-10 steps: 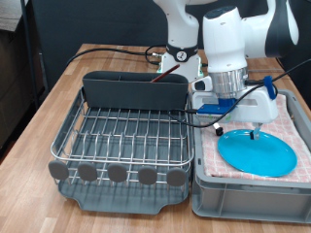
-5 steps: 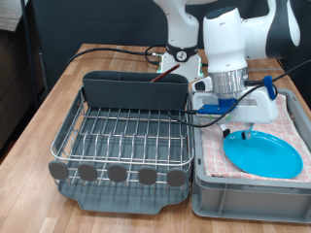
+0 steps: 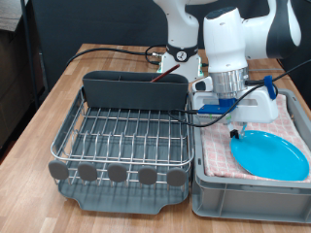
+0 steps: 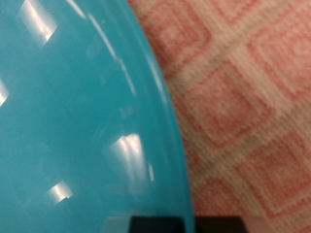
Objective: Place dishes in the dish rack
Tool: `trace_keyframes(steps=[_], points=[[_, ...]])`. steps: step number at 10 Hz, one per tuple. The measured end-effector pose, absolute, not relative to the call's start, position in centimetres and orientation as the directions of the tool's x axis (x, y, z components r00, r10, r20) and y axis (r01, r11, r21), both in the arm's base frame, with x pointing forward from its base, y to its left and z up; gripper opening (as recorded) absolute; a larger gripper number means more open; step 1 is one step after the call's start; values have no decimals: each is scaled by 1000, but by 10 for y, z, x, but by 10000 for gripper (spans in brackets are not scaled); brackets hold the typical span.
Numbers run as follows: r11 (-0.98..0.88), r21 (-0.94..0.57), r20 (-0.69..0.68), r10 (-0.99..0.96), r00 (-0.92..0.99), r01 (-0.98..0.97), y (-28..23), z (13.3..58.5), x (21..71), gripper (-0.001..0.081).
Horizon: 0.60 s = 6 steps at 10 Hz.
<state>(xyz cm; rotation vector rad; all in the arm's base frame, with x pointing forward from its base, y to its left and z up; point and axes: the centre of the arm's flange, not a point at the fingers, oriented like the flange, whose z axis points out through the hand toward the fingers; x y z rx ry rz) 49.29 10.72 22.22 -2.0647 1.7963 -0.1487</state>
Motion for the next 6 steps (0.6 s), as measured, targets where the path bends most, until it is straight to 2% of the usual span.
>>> trace_keyframes(steps=[6], points=[[-115, -350, -133, -976, 171, -930, 104, 230, 499, 31]])
